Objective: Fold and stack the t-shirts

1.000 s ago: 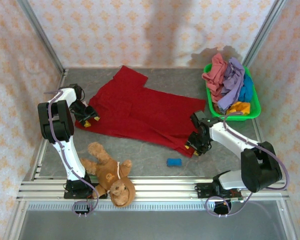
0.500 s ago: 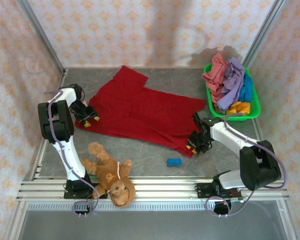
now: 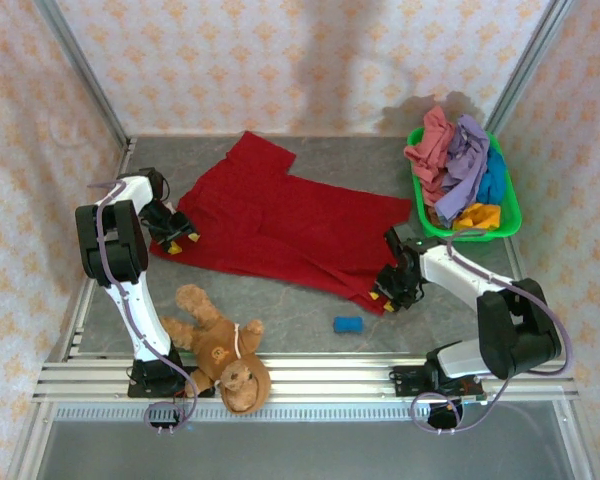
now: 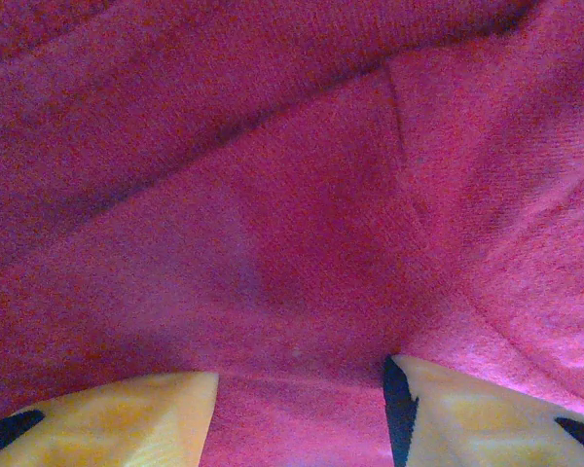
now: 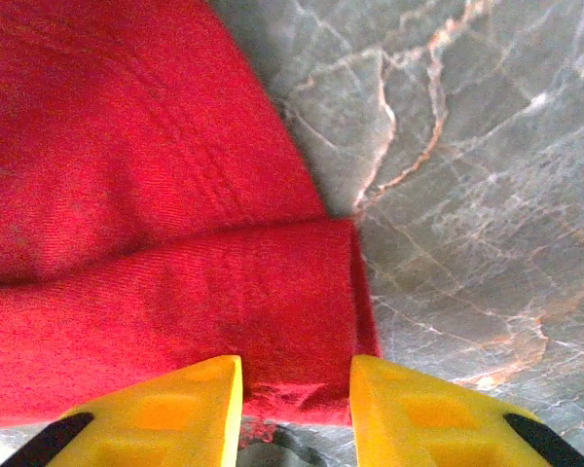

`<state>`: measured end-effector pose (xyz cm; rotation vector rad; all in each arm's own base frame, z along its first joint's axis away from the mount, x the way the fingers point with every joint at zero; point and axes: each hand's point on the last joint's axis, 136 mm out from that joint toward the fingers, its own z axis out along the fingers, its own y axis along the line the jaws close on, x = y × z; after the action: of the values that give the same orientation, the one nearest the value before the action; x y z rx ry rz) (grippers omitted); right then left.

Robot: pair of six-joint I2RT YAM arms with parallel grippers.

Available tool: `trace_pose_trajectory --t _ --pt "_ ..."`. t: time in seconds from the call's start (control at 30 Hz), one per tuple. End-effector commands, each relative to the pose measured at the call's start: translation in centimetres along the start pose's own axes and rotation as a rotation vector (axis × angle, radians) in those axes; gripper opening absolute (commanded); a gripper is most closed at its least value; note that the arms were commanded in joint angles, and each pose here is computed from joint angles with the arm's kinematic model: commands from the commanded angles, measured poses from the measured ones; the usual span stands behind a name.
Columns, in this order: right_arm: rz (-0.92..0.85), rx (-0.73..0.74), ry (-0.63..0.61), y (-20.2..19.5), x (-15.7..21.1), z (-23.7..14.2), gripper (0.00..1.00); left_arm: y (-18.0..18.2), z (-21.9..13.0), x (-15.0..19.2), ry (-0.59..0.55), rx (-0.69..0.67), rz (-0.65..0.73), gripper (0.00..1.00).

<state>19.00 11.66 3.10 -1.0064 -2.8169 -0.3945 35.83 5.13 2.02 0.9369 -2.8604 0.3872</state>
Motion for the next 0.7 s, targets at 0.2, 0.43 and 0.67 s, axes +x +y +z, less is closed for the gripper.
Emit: trace_pose_trajectory --t 0.2,0.43,0.67 --pt "0.000 -0.006 -0.005 0.6 -0.5 -0.1 0.15 2.5 1.8 0.7 0.054 -0.074 -0.020 0.54" --pt "-0.017 0.003 -0.051 0.9 -1.2 -1.1 0.03 2.6 1.9 0.7 0.056 -0.077 -0.019 0.54" --pt "-0.003 0.000 -0.163 1.9 -3.2 -2.9 0.00 2.8 2.5 0.7 0.073 -0.085 -0.019 0.54"
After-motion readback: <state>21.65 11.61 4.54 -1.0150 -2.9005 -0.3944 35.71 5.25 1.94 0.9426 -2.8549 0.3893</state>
